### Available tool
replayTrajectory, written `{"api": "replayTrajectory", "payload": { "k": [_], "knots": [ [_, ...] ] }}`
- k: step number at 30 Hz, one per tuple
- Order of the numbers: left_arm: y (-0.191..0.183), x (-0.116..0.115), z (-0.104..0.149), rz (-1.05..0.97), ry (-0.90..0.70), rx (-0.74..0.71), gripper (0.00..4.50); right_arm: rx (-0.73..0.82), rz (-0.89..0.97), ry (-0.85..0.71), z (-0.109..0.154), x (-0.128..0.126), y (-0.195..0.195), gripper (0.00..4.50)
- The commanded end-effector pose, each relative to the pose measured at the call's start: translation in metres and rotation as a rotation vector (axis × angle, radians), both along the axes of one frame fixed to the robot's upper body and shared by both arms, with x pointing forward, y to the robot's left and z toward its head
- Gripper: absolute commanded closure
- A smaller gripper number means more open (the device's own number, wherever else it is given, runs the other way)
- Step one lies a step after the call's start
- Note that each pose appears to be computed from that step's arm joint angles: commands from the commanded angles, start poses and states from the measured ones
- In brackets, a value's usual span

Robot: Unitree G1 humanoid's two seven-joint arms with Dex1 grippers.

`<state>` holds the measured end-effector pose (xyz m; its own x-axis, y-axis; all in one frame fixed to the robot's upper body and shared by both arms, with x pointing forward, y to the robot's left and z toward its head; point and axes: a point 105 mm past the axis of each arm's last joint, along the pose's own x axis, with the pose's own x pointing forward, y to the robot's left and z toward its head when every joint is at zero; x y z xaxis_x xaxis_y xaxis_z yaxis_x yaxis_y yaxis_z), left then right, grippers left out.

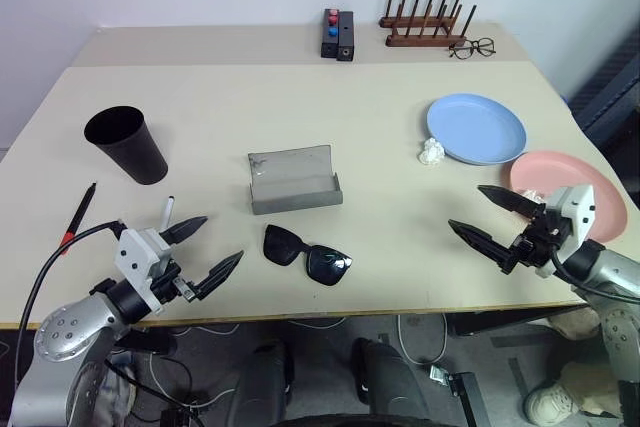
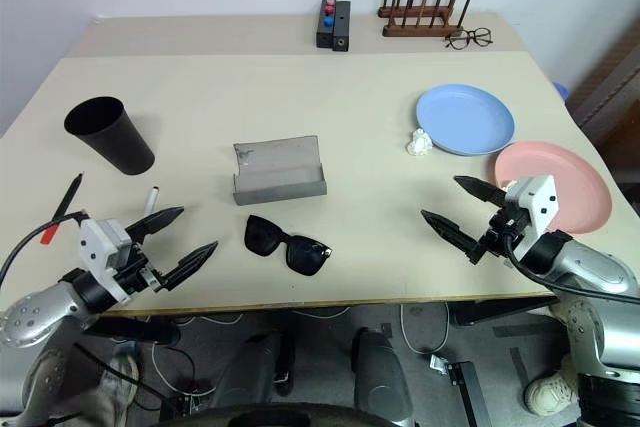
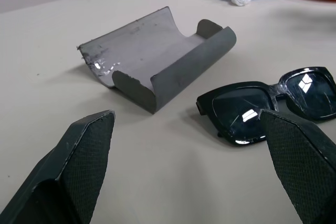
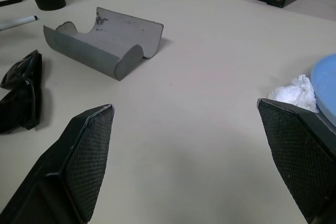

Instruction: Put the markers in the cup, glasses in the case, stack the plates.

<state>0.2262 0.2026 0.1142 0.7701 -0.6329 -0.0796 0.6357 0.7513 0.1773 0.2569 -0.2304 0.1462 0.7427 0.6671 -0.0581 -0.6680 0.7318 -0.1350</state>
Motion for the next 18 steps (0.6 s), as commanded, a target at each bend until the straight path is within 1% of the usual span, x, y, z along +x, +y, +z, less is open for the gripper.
{"api": "replayTrajectory", "payload": {
  "k": [1, 3, 6, 9, 18],
  "knots": [
    [0.004, 0.001, 0.006, 0.000, -0.027, 0.002, 0.00, 0.010, 0.028, -0.034, 0.012, -0.003, 0.009, 0.05],
    [0.009, 0.007, -0.003, 0.000, -0.025, 0.029, 0.00, 0.015, 0.017, -0.037, 0.008, 0.001, 0.008, 0.05],
    [0.006, 0.013, 0.004, -0.002, -0.049, -0.009, 0.00, 0.043, 0.031, -0.054, 0.018, 0.000, 0.014, 0.05],
    [0.005, 0.015, 0.001, -0.010, -0.053, 0.004, 0.00, 0.040, 0.015, -0.060, 0.019, 0.002, 0.013, 0.05],
    [0.009, 0.007, -0.004, -0.019, -0.036, 0.000, 0.00, 0.026, 0.042, -0.034, 0.014, 0.006, 0.020, 0.05]
  ]
}}
